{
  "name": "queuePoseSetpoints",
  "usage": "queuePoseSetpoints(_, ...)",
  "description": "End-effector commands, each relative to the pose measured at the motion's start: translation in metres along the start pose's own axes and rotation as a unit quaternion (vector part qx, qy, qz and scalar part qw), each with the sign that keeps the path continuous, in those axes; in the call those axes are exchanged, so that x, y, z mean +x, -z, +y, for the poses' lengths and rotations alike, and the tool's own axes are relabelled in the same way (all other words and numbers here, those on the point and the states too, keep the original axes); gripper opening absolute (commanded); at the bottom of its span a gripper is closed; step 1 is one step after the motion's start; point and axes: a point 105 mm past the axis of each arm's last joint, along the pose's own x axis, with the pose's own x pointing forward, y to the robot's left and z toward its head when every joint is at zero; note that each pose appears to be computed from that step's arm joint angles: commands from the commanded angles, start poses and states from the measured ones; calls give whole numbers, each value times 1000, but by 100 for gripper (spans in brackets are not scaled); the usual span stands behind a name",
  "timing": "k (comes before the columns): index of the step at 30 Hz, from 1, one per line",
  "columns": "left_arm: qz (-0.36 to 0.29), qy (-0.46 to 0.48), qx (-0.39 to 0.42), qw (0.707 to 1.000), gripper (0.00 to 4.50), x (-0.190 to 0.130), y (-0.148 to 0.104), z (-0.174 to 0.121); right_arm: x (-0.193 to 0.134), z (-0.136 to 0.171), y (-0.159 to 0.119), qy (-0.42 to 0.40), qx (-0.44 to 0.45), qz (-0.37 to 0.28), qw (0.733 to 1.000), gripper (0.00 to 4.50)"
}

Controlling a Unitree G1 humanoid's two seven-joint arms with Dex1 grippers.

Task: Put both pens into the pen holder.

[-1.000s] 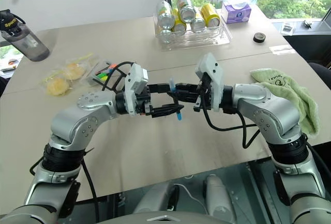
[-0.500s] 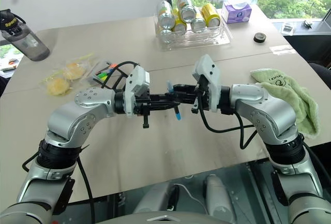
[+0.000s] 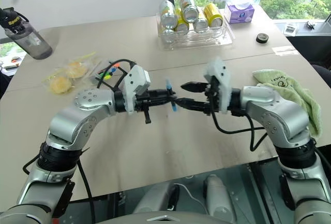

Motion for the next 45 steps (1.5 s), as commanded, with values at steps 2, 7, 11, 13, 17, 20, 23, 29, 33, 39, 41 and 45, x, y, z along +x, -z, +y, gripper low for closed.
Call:
queuePoseSetpoints(2,-11,-131,131,983,0,-7,-22,38,-27,-15,-21,48,-38,-65,996,285)
queuePoseSetpoints(7,6,-206,228,952,0,-11,-30,59,-43,-21,-27,54,-27,-96,994,285)
queuePoseSetpoints(11,61,-247,336,907,0,-15,-24,73,-47,-17,-41,41,-29,-145,988,285)
queuePoseSetpoints(13,76,-258,360,893,0,-16,-23,77,-49,-14,-48,28,-33,-172,984,285)
queuePoseSetpoints(17,103,-281,396,868,0,-19,-19,85,-51,-11,-52,6,-25,-187,982,285)
queuePoseSetpoints(20,119,-294,402,859,0,-24,-15,86,-49,-11,-51,5,-28,-181,983,285)
queuePoseSetpoints(23,133,-310,396,854,0,-30,-11,88,-48,-13,-50,6,-30,-179,983,285)
queuePoseSetpoints(29,172,-340,394,837,0,-45,-7,92,-47,-14,-46,7,-31,-174,984,285)
queuePoseSetpoints(33,184,-357,389,829,0,-53,-8,89,-47,-14,-44,9,-30,-174,984,285)
queuePoseSetpoints(39,208,-376,372,823,0,-61,3,87,-45,-14,-45,5,-21,-181,983,285)
queuePoseSetpoints(41,208,-387,368,819,0,-65,2,88,-45,-14,-44,4,-20,-181,983,285)
queuePoseSetpoints(45,223,-394,356,817,0,-73,12,91,-45,-13,-44,2,-19,-180,984,285)
